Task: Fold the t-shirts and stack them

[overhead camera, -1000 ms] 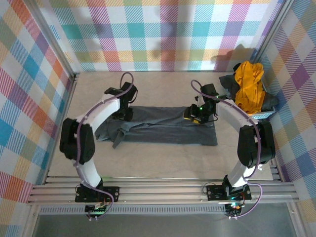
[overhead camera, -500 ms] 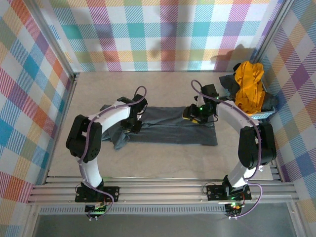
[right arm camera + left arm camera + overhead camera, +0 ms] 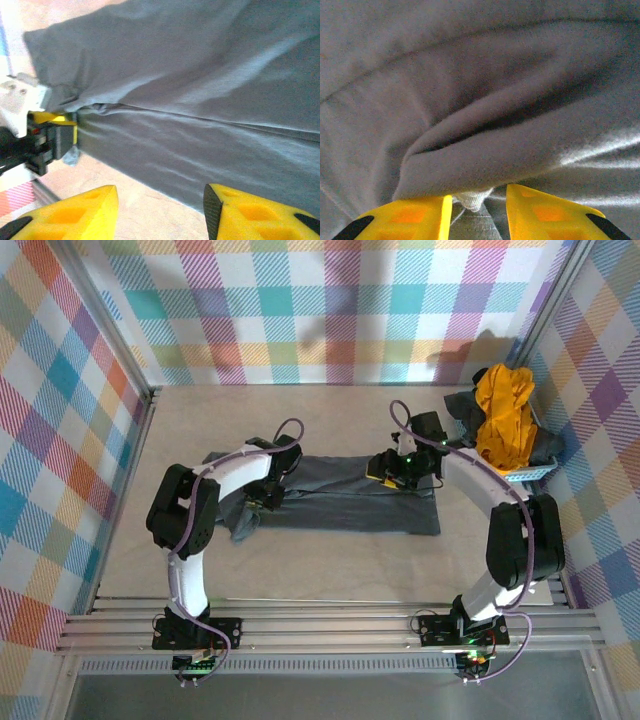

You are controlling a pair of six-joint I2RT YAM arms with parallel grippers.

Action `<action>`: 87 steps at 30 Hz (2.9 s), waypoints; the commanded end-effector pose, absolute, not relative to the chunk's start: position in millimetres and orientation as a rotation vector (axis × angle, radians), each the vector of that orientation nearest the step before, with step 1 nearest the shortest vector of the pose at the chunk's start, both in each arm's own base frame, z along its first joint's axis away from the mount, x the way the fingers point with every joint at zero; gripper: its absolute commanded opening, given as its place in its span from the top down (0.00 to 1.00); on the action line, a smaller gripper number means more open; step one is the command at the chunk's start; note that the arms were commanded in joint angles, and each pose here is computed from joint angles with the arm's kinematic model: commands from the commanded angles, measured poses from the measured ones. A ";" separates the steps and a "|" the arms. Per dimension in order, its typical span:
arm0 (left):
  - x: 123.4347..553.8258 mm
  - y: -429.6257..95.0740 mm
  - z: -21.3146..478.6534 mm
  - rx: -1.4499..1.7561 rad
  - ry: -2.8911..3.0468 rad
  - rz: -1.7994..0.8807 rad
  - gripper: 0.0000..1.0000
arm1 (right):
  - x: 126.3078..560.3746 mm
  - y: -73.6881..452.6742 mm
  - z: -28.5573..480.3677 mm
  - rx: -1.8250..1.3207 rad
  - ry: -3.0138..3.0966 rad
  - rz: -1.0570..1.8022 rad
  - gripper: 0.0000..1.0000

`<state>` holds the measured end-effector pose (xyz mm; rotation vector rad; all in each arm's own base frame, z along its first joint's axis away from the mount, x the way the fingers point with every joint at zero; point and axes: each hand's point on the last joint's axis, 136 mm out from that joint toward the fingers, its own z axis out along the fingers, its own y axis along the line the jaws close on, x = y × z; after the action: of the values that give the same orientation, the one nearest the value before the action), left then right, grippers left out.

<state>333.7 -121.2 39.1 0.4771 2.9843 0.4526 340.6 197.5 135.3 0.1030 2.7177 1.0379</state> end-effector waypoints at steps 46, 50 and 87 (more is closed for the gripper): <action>296.8 -210.5 60.1 -0.208 3.268 -0.644 1.00 | 334.0 211.5 140.1 0.136 2.706 1.199 0.51; 294.4 -212.7 53.1 -0.221 3.283 -0.670 0.92 | 333.1 211.0 137.6 0.137 2.714 1.194 0.50; 344.2 -10.2 23.1 -0.997 2.839 -0.550 0.73 | 316.7 293.8 184.6 -0.291 2.443 1.535 0.43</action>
<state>343.8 -1.7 28.1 -1.0335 2.8274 -0.5134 311.9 290.7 178.9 -0.2739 2.4603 1.5239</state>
